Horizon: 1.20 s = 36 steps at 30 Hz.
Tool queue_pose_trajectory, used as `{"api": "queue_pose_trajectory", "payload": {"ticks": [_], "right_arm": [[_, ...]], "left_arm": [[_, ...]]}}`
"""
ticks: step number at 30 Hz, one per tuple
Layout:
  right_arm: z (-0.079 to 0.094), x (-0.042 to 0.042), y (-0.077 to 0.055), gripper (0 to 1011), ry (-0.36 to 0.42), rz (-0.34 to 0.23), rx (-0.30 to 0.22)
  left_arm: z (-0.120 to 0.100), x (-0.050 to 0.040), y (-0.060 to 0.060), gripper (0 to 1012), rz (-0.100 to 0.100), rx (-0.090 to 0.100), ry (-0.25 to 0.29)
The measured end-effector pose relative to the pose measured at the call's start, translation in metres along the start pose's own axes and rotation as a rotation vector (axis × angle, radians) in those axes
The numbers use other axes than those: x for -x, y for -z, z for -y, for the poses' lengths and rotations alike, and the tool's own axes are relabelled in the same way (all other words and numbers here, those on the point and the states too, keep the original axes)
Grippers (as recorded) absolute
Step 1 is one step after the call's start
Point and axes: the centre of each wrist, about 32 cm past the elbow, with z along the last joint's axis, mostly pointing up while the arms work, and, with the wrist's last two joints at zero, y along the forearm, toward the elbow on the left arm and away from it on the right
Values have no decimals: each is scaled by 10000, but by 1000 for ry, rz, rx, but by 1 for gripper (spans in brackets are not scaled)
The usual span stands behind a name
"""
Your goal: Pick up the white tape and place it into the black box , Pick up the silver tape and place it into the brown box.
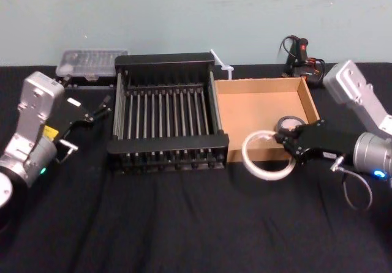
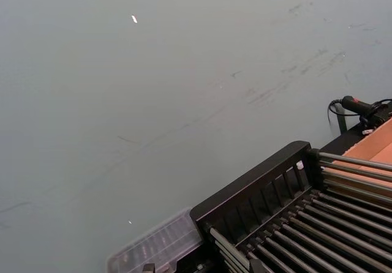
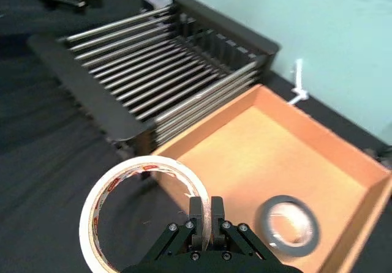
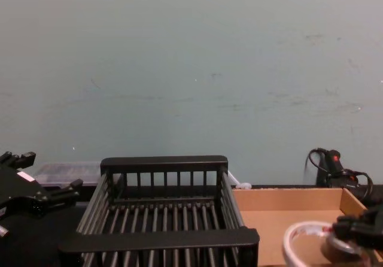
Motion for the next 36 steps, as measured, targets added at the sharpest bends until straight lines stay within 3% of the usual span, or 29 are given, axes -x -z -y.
{"api": "queue_pose_trajectory", "payload": {"ticks": [6, 14, 25, 36], "right_arm": [[-5, -92, -47, 92, 56, -21, -24], [-97, -152, -118, 92, 91, -52, -53], [-304, -175, -282, 92, 89, -57, -73], [-536, -182, -513, 92, 54, -28, -92]], "left_arm": [[0, 0, 0, 1001, 0, 0, 0], [0, 0, 0, 1001, 0, 0, 0], [0, 0, 0, 1001, 0, 0, 0], [0, 0, 0, 1001, 0, 0, 0]]}}
